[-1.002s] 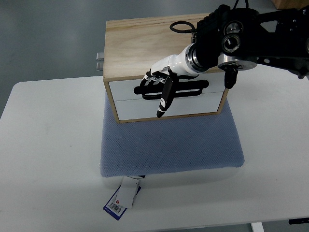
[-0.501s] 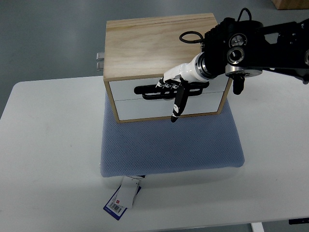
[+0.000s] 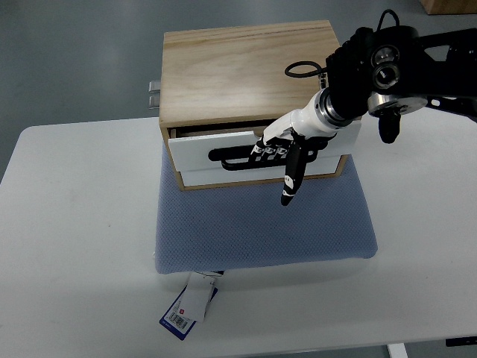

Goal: Open wood drawer with right hand
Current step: 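Pull the upper drawer toward the robot with the right hand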

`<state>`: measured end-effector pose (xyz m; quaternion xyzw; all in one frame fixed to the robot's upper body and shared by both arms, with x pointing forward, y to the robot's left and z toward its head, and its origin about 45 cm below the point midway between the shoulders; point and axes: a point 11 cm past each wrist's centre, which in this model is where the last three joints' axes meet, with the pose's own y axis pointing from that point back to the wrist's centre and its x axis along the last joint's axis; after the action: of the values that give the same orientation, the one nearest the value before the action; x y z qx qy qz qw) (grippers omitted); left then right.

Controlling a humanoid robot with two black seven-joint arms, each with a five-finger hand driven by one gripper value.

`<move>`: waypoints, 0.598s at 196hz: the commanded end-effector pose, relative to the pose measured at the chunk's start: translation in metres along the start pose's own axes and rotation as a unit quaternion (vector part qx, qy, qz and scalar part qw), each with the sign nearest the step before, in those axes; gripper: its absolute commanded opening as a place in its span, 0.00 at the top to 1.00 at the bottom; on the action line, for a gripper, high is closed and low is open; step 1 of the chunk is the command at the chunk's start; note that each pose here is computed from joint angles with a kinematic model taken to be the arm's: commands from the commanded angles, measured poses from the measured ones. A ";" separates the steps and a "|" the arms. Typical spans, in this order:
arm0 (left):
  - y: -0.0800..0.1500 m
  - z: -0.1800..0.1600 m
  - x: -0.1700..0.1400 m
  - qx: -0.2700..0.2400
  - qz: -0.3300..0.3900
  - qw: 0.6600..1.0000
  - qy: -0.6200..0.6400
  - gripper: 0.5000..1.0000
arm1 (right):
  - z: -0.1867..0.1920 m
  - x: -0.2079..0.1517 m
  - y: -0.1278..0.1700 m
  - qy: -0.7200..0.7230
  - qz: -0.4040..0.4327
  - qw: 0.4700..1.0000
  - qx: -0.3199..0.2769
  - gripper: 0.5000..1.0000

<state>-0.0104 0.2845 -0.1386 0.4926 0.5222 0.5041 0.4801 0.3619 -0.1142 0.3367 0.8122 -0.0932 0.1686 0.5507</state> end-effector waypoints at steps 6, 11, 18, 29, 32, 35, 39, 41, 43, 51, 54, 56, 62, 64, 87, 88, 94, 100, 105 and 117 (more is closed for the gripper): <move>0.000 0.000 0.001 0.000 0.001 1.000 0.001 0.00 | -0.005 -0.007 0.005 0.011 -0.020 1.000 0.008 0.13; 0.000 -0.001 0.001 0.000 0.001 1.000 0.001 0.00 | -0.005 -0.007 0.006 0.011 -0.021 1.000 0.009 0.13; 0.000 0.000 0.000 0.000 0.000 1.000 0.001 0.00 | -0.007 -0.007 0.008 0.014 -0.023 1.000 0.011 0.13; 0.000 0.000 0.001 0.000 0.001 1.000 0.002 0.00 | -0.010 -0.009 0.013 0.019 -0.025 0.999 0.015 0.13; 0.000 0.000 0.001 0.000 0.001 1.000 0.002 0.00 | -0.010 -0.009 0.014 0.019 -0.025 0.999 0.015 0.13; 0.000 0.000 0.001 0.000 0.001 1.000 0.002 0.00 | -0.011 -0.009 0.015 0.021 -0.026 0.999 0.016 0.13; 0.000 0.000 0.001 0.000 0.001 1.000 0.002 0.00 | -0.013 -0.010 0.017 0.023 -0.028 0.999 0.018 0.13; 0.000 0.000 0.001 0.000 0.001 1.000 0.002 0.00 | -0.013 -0.010 0.018 0.024 -0.029 0.999 0.019 0.13; 0.000 -0.001 0.001 0.000 0.001 1.000 0.002 0.00 | -0.014 -0.011 0.019 0.026 -0.029 0.999 0.019 0.13; 0.000 0.000 0.001 0.000 0.001 1.000 0.002 0.00 | -0.016 -0.012 0.023 0.029 -0.034 0.999 0.023 0.13; 0.000 0.000 0.001 0.000 0.001 1.000 0.002 0.00 | -0.016 -0.013 0.024 0.030 -0.035 0.999 0.023 0.13; 0.000 0.000 0.001 0.000 0.001 1.000 0.002 0.00 | -0.017 -0.013 0.025 0.031 -0.037 0.999 0.024 0.13; 0.000 0.000 0.001 0.000 0.001 1.000 0.002 0.00 | -0.017 -0.015 0.027 0.033 -0.040 0.998 0.026 0.13; 0.000 0.000 0.001 0.000 0.001 1.000 0.002 0.00 | -0.017 -0.016 0.027 0.034 -0.041 0.998 0.026 0.13; 0.000 0.003 0.001 -0.003 0.002 1.000 0.002 0.00 | -0.019 -0.022 0.034 0.042 -0.052 0.997 0.031 0.13; 0.000 0.003 0.001 -0.003 0.002 1.000 0.002 0.00 | -0.019 -0.022 0.034 0.042 -0.052 0.997 0.031 0.13; 0.000 0.004 0.001 -0.004 0.002 1.000 0.002 0.00 | -0.018 -0.022 0.034 0.043 -0.054 0.997 0.031 0.13; 0.000 0.004 0.002 -0.004 0.003 1.000 0.002 0.00 | -0.018 -0.023 0.035 0.043 -0.055 0.997 0.032 0.13; 0.000 0.004 0.002 -0.004 0.003 1.000 0.002 0.00 | -0.018 -0.023 0.035 0.043 -0.055 0.997 0.032 0.13; 0.000 0.005 0.003 -0.004 0.004 1.000 0.001 0.00 | -0.017 -0.025 0.036 0.046 -0.061 0.997 0.033 0.13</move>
<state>-0.0067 0.2861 -0.1386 0.4913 0.5201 0.5079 0.4796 0.3267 -0.1110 0.3641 0.8251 -0.0203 0.1757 0.5365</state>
